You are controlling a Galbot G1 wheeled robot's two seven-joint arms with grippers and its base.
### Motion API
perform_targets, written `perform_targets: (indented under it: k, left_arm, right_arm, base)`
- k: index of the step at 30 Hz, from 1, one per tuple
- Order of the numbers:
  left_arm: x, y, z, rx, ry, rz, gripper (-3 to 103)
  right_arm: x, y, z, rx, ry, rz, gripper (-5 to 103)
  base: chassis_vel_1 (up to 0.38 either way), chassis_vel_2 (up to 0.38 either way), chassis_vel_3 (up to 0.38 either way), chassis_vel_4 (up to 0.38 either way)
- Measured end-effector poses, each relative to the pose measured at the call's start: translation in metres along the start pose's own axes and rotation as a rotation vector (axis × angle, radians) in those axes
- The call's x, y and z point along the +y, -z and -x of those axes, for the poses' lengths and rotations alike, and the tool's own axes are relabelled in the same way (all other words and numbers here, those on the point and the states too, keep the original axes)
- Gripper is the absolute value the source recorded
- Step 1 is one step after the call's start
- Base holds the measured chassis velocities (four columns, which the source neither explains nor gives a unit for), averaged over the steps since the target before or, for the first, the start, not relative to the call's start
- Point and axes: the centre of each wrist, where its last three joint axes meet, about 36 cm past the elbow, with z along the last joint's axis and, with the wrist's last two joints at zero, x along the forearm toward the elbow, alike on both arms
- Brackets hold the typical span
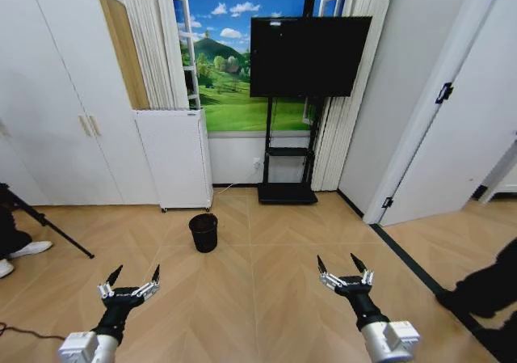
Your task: Pick up the trash bin and place the garbage on the floor into it.
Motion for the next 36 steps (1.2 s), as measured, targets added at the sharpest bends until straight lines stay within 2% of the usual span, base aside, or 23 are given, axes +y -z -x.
perform_targets:
  k: [8, 36]
  left_arm:
    - [0.0000, 0.0000, 0.0000, 0.000, 0.000, 0.000, 100]
    - [0.0000, 0.0000, 0.0000, 0.000, 0.000, 0.000, 100]
  right_arm:
    - [0.0000, 0.0000, -0.0001, 0.000, 0.000, 0.000, 100]
    - [0.0000, 0.0000, 0.0000, 0.000, 0.000, 0.000, 100]
  base:
    - [0.144, -0.112, -0.133, 0.125]
    - [-0.005, 0.011, 0.010, -0.007]
